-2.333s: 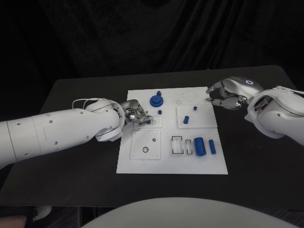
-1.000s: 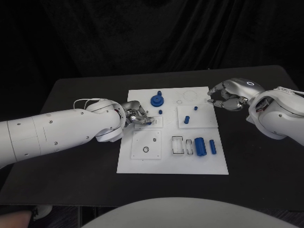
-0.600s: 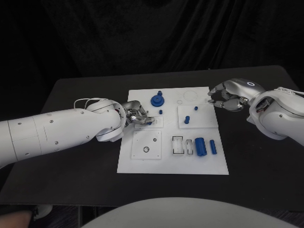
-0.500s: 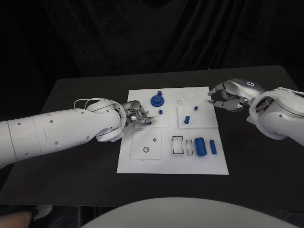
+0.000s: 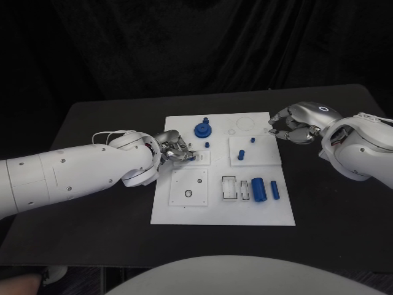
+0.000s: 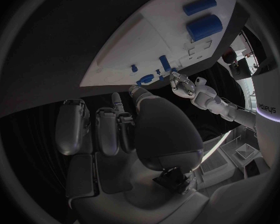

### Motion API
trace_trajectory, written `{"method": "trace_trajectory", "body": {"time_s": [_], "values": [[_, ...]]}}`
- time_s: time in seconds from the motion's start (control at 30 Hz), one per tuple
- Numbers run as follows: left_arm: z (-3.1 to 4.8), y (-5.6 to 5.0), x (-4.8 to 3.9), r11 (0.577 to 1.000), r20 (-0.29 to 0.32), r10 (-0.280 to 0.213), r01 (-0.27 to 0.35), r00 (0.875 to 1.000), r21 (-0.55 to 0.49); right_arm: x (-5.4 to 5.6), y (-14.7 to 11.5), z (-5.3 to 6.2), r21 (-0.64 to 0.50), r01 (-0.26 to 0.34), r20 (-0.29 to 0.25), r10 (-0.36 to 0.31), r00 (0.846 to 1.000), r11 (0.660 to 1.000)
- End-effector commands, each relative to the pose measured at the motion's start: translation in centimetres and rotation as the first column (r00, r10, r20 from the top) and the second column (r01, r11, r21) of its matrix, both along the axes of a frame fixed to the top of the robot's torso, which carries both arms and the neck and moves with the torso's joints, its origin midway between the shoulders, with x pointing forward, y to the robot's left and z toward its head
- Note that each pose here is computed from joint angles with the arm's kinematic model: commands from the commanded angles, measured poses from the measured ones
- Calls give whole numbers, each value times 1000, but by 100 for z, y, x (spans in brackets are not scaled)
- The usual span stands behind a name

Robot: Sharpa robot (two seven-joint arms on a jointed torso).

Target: Assemble the parts on the task board

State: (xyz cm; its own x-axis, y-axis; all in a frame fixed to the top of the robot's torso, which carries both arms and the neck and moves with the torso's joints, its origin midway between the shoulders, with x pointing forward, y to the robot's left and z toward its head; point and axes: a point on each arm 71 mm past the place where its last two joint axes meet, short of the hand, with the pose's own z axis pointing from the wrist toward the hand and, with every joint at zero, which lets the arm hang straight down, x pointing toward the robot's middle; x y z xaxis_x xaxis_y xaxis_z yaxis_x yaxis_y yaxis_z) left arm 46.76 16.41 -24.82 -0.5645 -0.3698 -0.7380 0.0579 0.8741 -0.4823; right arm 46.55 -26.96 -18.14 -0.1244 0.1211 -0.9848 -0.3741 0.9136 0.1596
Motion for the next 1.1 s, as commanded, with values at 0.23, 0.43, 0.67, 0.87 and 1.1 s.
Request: {"method": "trace_trajectory", "body": {"time_s": [0.23, 0.43, 0.67, 0.87, 1.1], "values": [[2, 34, 11, 1000, 53, 15, -15, 998, 3, -4, -16, -18, -6, 17, -8, -17, 1000, 1000], [-6, 26, 12, 1000, 47, 7, -7, 999, 16, -2, -16, -20, -7, 18, -10, -18, 1000, 1000], [-25, 4, 7, 999, 25, -9, 9, 1000, 33, 0, -7, -23, -8, 17, -12, -17, 1000, 1000], [-33, -15, 3, 999, 16, -18, 17, 1000, 39, -1, -3, -25, -8, 16, -12, -16, 1000, 1000], [-41, -33, -1, 999, 6, -26, 26, 1000, 44, -2, -6, -26, -10, 18, -15, -18, 1000, 1000]]}}
